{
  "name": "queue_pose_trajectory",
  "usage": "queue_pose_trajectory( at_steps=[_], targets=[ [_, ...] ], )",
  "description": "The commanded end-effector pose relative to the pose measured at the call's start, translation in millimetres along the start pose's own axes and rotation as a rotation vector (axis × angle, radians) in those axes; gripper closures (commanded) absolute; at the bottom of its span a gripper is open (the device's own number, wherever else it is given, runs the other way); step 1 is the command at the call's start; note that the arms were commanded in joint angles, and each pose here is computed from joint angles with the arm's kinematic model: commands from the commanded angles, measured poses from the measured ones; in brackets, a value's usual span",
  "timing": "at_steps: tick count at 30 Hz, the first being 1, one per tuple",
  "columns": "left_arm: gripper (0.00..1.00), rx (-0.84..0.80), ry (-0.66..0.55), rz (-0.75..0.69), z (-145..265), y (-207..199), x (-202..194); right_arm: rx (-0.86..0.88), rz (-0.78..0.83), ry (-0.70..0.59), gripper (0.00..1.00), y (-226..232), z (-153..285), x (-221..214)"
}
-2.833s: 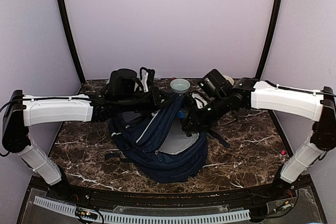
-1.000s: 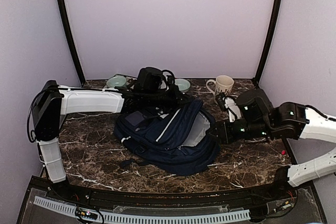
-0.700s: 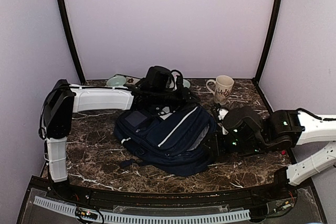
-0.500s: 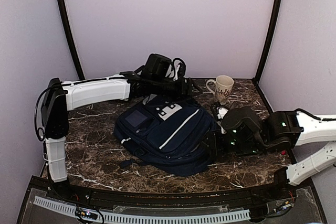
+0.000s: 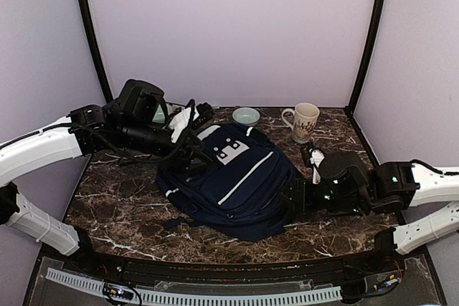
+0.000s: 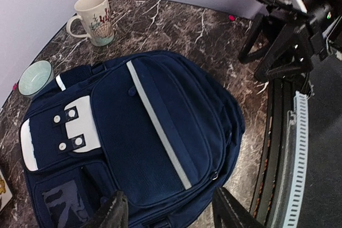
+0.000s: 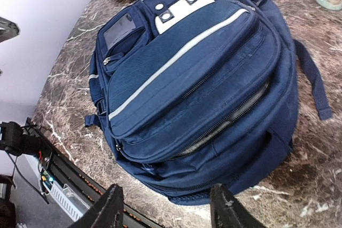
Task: Pack the student bag
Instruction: Pick up the second largest pocket of the bag from the student bag.
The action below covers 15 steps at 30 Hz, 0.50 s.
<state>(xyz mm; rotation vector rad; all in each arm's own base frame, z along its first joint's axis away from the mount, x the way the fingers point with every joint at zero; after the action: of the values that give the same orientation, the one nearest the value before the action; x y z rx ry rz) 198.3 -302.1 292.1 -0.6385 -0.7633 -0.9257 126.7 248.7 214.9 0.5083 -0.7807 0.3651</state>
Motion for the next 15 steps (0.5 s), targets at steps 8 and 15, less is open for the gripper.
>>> queue_pose_trajectory(
  at_steps=[8, 15],
  targets=[
    [0.45, 0.053, 0.251, -0.229, -20, -4, -54, 0.175, -0.196, 0.148, 0.39, 5, -51, 22],
    [0.45, 0.058, 0.317, -0.31, -31, -7, -66, 0.185, -0.193, 0.208, 0.39, 11, -75, 25]
  ],
)
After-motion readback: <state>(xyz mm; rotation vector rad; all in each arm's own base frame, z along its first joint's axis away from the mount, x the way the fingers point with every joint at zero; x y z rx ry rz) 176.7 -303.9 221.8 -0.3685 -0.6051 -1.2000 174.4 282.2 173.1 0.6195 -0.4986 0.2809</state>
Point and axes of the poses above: each gripper's point midway between its finger pads, its own z axis back along the fingers, its own y axis along the line the jaws close on, x = y × z, the point moved 4 cm from there along z, back along the fingers, and after that the axes turned 10 degrees about z, right-handed, at the moved point
